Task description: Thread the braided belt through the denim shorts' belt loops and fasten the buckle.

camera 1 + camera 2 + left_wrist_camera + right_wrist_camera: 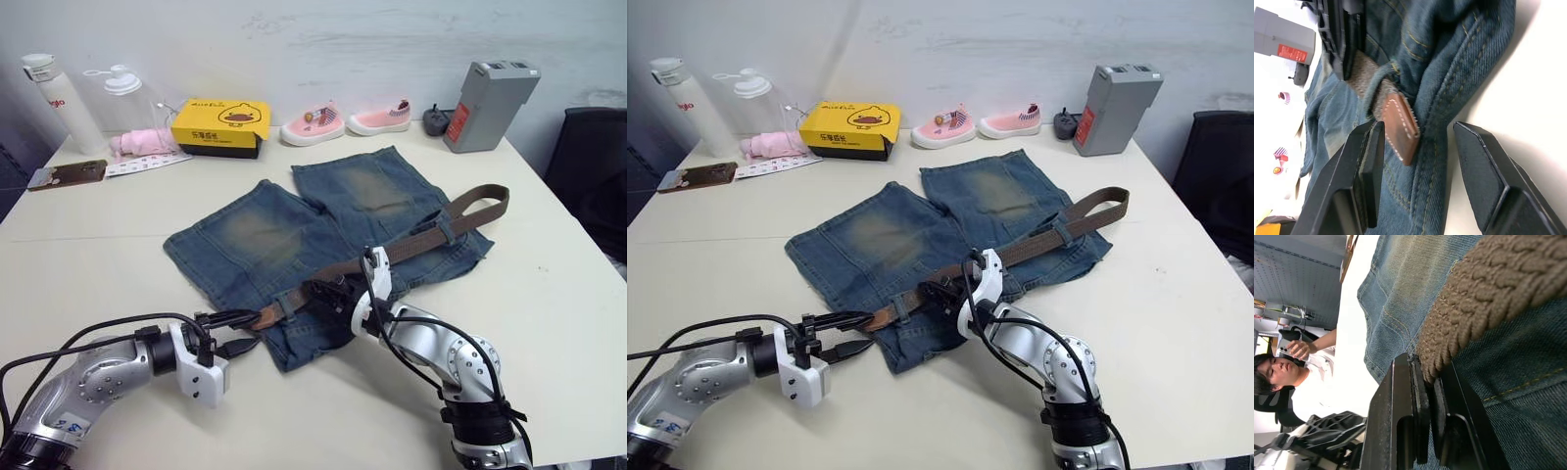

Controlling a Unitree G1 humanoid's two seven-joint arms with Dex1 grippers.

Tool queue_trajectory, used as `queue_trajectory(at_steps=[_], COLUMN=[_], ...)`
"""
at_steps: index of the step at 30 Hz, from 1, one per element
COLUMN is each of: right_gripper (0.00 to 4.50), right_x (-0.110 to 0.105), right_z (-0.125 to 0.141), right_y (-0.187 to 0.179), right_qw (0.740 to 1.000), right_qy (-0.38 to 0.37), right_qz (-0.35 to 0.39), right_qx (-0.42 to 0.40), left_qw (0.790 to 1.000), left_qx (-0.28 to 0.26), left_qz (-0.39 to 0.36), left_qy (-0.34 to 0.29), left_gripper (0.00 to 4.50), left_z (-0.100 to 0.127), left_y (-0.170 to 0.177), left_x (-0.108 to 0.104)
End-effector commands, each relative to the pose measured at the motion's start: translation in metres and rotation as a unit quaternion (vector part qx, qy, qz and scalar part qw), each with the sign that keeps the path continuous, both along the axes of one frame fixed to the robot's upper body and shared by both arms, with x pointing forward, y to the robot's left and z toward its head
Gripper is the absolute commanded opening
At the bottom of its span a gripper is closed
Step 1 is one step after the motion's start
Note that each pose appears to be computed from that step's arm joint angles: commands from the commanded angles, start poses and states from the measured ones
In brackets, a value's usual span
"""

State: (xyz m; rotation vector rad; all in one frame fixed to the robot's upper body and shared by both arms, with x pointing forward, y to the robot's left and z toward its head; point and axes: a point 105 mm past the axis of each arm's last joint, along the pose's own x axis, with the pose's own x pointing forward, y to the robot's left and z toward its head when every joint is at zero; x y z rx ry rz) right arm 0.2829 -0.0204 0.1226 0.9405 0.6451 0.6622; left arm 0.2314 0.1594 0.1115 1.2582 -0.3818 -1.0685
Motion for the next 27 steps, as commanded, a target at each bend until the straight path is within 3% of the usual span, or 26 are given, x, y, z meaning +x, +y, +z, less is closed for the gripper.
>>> queue_trajectory(at_steps=[1, 16, 26, 27], right_gripper=[0.07, 0.07, 0.07, 0.02], right_x=[0.000, -0.001, -0.001, -0.001], right_z=[0.003, 0.006, 0.007, 0.007], right_y=[0.003, 0.002, 0.001, 0.001], right_qw=[1.000, 1.000, 1.000, 1.000], right_qy=[-0.008, -0.017, -0.018, -0.018], right_qz=[0.006, 0.001, -0.002, -0.002], right_qx=[0.001, -0.001, 0.000, 0.000], left_qw=[0.999, 1.000, 0.999, 0.999], left_qx=[-0.033, -0.006, -0.011, -0.010], left_qz=[-0.003, 0.029, 0.033, 0.032], left_qy=[-0.006, 0.008, -0.007, -0.009], left_gripper=[2.54, 2.54, 2.54, 2.28], left_z=[0.019, -0.007, -0.003, -0.003], left_y=[-0.004, -0.005, -0.004, -0.005], left_x=[0.000, 0.022, 0.024, 0.024])
